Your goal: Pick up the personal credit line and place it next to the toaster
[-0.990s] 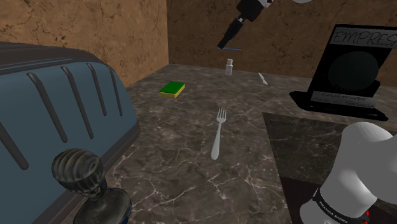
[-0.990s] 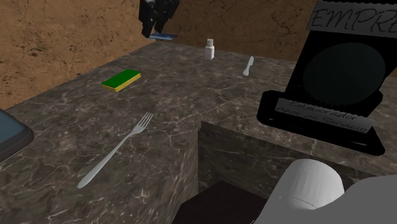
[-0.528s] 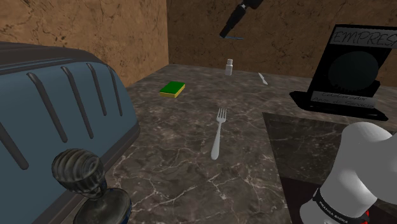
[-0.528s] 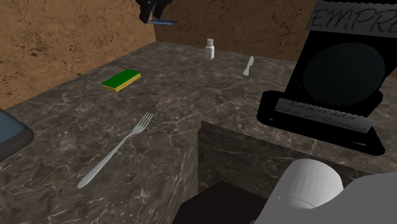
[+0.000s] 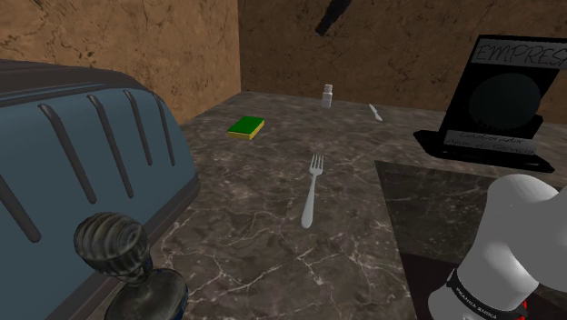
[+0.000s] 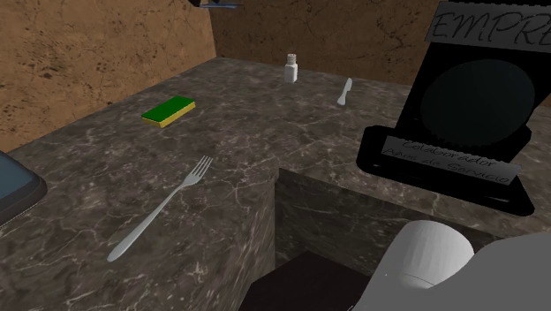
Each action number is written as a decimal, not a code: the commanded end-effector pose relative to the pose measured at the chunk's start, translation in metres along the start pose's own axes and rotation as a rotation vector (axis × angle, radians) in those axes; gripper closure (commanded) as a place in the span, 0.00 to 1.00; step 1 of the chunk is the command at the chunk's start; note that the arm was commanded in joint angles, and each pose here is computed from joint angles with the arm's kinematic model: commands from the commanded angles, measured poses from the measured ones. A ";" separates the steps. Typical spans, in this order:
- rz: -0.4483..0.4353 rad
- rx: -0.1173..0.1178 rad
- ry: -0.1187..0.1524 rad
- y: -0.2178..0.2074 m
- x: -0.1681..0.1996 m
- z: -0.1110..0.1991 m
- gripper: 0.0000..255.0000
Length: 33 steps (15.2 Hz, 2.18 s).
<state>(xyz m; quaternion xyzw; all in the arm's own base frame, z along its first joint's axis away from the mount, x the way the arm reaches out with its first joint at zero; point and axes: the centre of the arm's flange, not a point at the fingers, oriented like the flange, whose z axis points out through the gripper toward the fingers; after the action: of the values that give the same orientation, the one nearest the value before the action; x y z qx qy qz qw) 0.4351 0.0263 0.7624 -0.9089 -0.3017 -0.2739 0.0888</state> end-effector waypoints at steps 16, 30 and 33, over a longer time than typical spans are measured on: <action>0.000 0.000 0.000 -0.144 0.033 -0.020 1.00; 0.000 0.000 0.000 -0.328 0.051 -0.010 1.00; 0.000 0.000 0.000 -0.367 0.055 -0.008 1.00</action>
<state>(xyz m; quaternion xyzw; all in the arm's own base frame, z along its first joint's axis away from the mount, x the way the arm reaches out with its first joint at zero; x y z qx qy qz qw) 0.2547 0.3340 0.7994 -0.9088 -0.3024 -0.2737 0.0885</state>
